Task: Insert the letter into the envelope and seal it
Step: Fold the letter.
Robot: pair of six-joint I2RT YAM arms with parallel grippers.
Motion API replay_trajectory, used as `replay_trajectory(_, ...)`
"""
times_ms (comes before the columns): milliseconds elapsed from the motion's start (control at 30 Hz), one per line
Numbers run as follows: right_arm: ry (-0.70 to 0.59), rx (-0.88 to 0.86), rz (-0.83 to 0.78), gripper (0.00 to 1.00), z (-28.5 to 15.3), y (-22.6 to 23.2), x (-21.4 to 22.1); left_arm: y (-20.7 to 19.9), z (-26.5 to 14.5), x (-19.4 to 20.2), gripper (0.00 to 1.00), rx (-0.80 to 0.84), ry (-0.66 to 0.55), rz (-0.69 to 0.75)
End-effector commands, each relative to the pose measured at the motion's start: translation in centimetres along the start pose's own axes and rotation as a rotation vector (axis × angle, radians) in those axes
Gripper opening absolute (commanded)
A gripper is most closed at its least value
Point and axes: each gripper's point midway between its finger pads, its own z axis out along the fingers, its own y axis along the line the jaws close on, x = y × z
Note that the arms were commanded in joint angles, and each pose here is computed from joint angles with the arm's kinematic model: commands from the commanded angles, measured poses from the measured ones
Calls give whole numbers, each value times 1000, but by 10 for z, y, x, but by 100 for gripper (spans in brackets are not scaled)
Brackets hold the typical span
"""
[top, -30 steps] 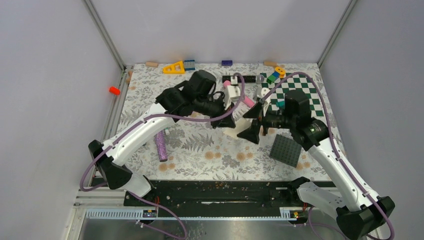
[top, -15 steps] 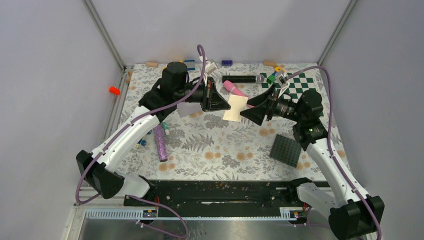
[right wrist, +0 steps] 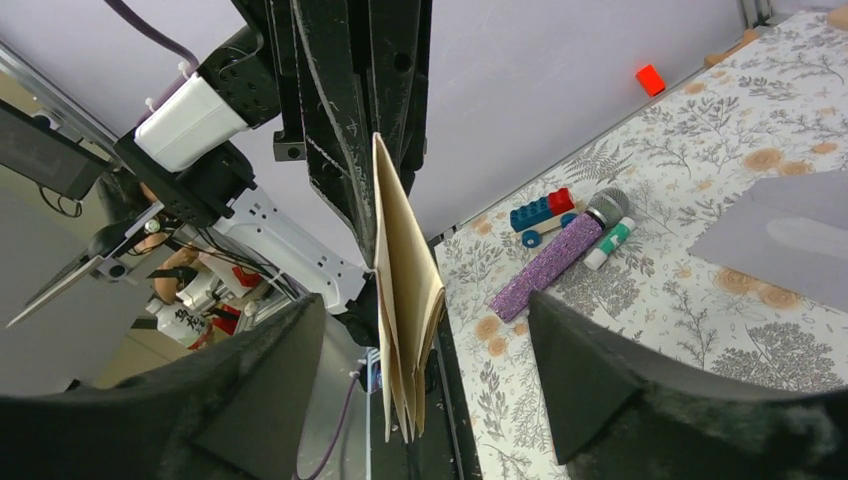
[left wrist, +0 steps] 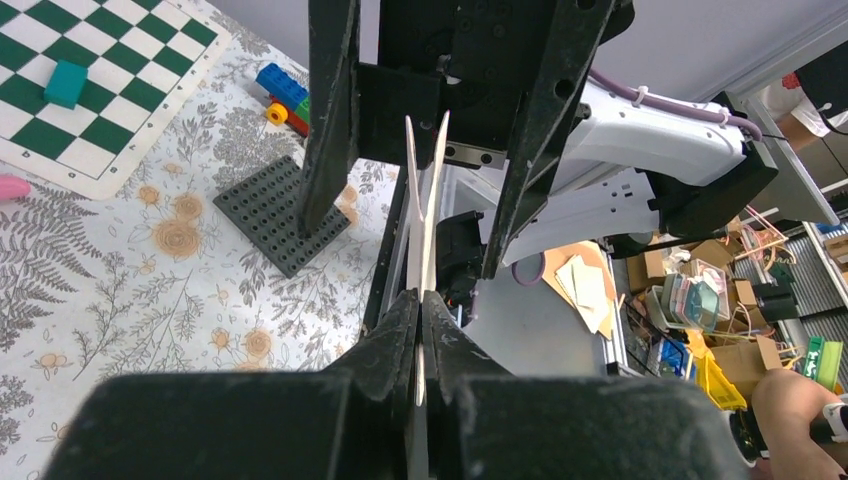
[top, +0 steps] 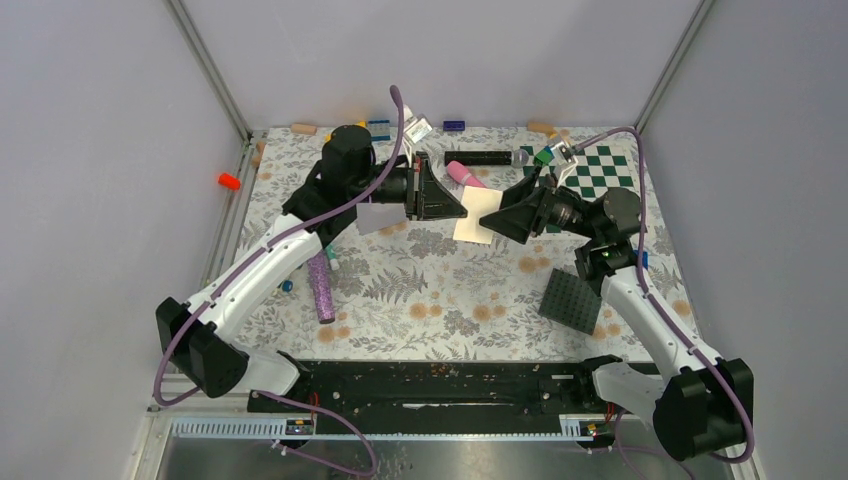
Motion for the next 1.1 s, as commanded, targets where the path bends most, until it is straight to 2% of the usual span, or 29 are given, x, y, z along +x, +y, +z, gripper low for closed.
replay_trajectory(0, 4, -59, -44, 73, 0, 13, -2, -3, 1, -8, 0, 40, -25, 26)
replay_trajectory(33, 6, -63, -45, 63, 0, 14, -1, -2, 2, -8, 0, 39, -24, 24)
replay_trajectory(67, 7, -64, -42, 49, 0, 14, 0, 0, 2, -8, 0, 35, -25, 21)
replay_trajectory(133, 10, -66, -42, 16, 1, 14, 0, 2, 3, -7, 0, 28, -25, 18)
replay_trajectory(167, 11, -68, -45, 4, 1, 15, 0, 4, 3, -7, 0, 25, -25, 21)
replay_trajectory(200, 13, -67, -48, 0, 1, 15, 0, 5, 4, -7, 0, 19, -25, 20)
replay_trajectory(233, 17, -66, -53, 0, 1, 16, 1, 7, 3, -8, 0, 9, -26, 23)
replay_trajectory(267, 21, -60, -61, 0, 1, 15, 0, 9, 3, -8, 6, -1, -26, 26)
replay_trajectory(367, 39, -17, -87, 0, 0, 11, -1, 19, -4, -12, 44, -57, -42, 42)
replay_trajectory(433, 55, 34, -115, 0, -1, 3, -1, 28, -13, -17, 63, -111, -60, 62)
replay_trajectory(467, 66, 69, -127, 0, -1, -3, -1, 33, -19, -20, 67, -145, -71, 74)
replay_trajectory(600, 130, 190, -163, 0, -7, -29, 7, 55, -46, -31, 97, -274, -117, 135)
replay_trajectory(733, 178, 306, -185, 0, -12, -58, 11, 79, -73, -32, 99, -404, -120, 186)
replay_trajectory(933, 280, 573, -163, 0, -31, -123, 26, 115, -107, -19, 99, -595, -83, 261)
replay_trajectory(1067, 326, 663, -116, 0, -40, -145, 35, 151, -121, -5, 99, -728, -16, 309)
